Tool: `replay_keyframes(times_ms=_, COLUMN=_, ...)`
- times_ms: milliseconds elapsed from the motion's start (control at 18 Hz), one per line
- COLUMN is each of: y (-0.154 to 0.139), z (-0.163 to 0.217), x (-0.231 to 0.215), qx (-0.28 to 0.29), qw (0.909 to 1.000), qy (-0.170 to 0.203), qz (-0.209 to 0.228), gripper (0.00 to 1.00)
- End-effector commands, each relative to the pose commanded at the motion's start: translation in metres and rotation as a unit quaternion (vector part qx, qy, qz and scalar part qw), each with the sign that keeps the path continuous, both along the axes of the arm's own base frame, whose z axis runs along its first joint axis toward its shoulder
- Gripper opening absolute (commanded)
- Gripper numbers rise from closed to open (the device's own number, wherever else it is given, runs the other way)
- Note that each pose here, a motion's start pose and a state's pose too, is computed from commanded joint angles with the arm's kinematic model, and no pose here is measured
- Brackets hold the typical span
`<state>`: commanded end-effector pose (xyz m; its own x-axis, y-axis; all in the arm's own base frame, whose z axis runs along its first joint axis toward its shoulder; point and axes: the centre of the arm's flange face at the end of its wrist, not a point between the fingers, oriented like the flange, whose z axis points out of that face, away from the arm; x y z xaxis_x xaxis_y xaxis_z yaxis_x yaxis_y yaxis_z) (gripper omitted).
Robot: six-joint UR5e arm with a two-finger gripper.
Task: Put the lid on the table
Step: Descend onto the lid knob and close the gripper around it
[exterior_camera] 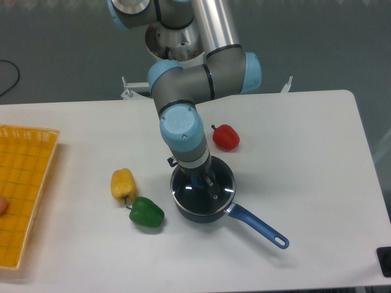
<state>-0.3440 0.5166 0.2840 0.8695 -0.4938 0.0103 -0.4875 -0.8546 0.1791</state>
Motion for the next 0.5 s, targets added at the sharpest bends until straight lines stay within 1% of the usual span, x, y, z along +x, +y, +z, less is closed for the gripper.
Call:
replay_keyframes(times_ms=167, y=-0.0006, z=0.0004, x=-0.0010, qx=-0.001, qw=1.0000, qy=0.000, qz=0.000, gripper=0.62)
replay_keyframes(times_ms=222, y=-0.0007, z=0.0014, x=-0.0008, qx=-0.001, qw=1.0000, qy=0.001, qz=0.001, gripper=0.61)
replay_keyframes(times_ms=278, y=-0.0008, z=0.0014, x=-0.0009, qx=-0.001, qw=1.0000, qy=0.001, qz=0.001, gripper=0.57)
replay_keyframes(times_ms=500, y=-0.0009, z=0.0070, x=-0.0048, qx=0.001, qw=1.0000, qy=0.003, qz=0.003, gripper=0.55)
